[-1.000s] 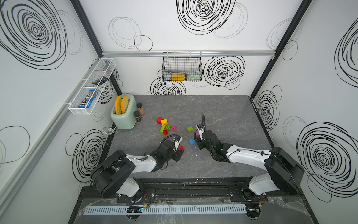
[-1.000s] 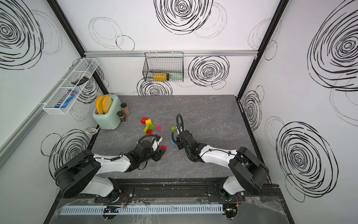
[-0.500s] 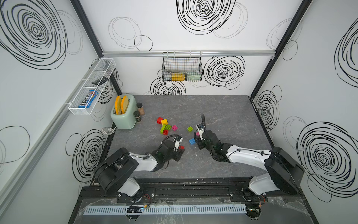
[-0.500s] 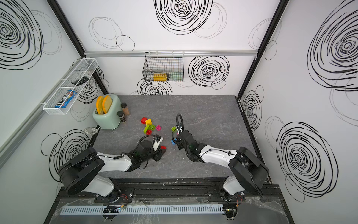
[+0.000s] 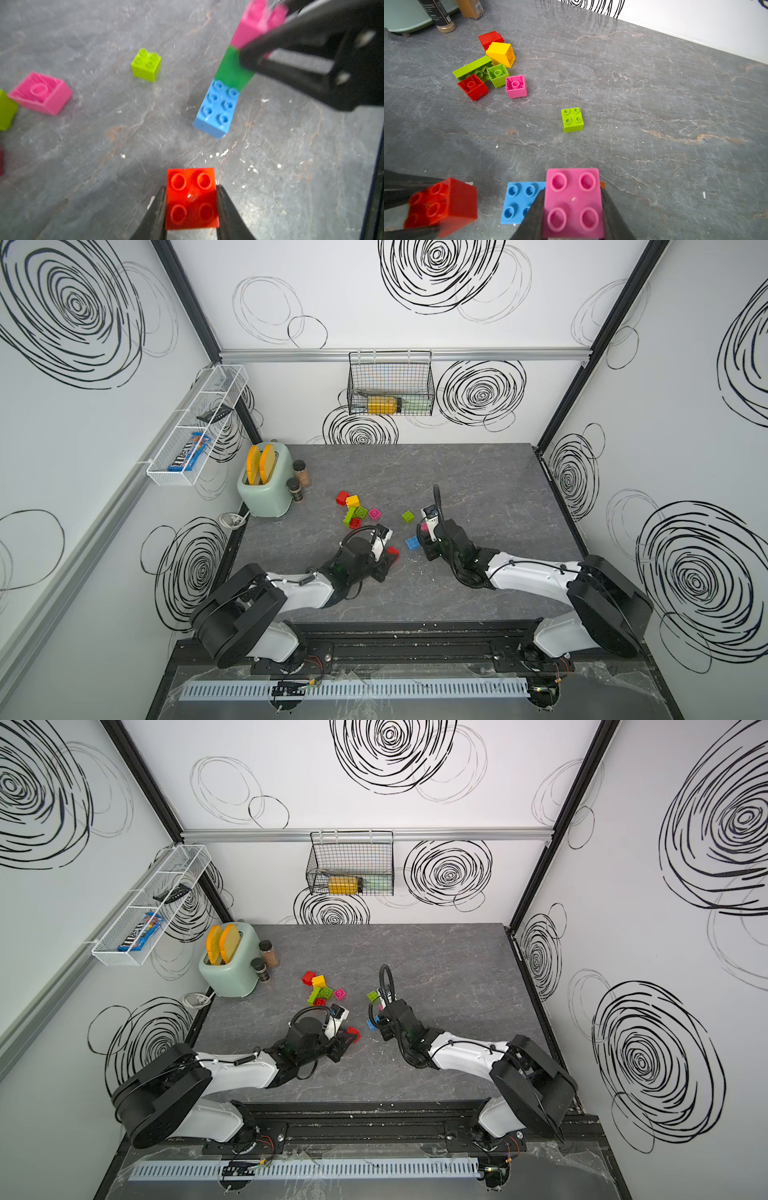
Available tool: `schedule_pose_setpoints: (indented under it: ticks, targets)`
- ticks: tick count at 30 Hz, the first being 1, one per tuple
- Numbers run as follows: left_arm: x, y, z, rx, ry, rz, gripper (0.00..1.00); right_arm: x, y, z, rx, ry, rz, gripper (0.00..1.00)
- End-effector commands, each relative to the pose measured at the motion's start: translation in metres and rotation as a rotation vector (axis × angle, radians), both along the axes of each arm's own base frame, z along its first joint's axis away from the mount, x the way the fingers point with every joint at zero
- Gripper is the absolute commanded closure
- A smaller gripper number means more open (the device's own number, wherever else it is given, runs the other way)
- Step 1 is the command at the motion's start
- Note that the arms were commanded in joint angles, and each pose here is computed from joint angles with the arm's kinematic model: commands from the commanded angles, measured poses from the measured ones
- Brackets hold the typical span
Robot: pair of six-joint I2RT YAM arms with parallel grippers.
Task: Assemble the number 4 with lego
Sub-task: Pick up the lego brick from the center of the board, then assemble the lego brick with the lego brick.
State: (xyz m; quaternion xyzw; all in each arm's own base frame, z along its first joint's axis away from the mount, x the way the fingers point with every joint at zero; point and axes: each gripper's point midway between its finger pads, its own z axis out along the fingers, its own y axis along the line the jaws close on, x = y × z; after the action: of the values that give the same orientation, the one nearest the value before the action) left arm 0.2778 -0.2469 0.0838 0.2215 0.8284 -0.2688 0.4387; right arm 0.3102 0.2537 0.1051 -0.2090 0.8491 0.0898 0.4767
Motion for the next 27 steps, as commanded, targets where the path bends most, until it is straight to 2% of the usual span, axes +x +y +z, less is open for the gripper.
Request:
schedule_pose_setpoints:
  ticks: [1,6,8,11,19,27]
  targets:
    - [0.022,-0.019,0.070,-0.131,-0.172,-0.062,1.00,-0.032,-0.026,-0.061,-0.180,0.158,0.038,1.00]
    - [0.042,-0.040,0.086,-0.152,-0.148,-0.178,1.00,-0.038,-0.026,-0.070,-0.183,0.182,0.052,1.00]
    - [0.049,-0.044,0.076,-0.096,-0.120,-0.193,1.00,-0.039,-0.026,-0.073,-0.189,0.194,0.049,1.00]
    - [0.051,-0.047,0.072,-0.047,-0.151,-0.228,1.00,-0.039,-0.027,-0.078,-0.200,0.216,0.042,1.00]
    - [0.032,-0.039,0.069,-0.028,-0.235,-0.276,1.00,-0.048,-0.029,-0.082,-0.185,0.227,0.037,1.00]
    - [0.014,-0.043,0.056,0.021,-0.273,-0.357,1.00,-0.052,-0.028,-0.084,-0.181,0.222,0.044,1.00]
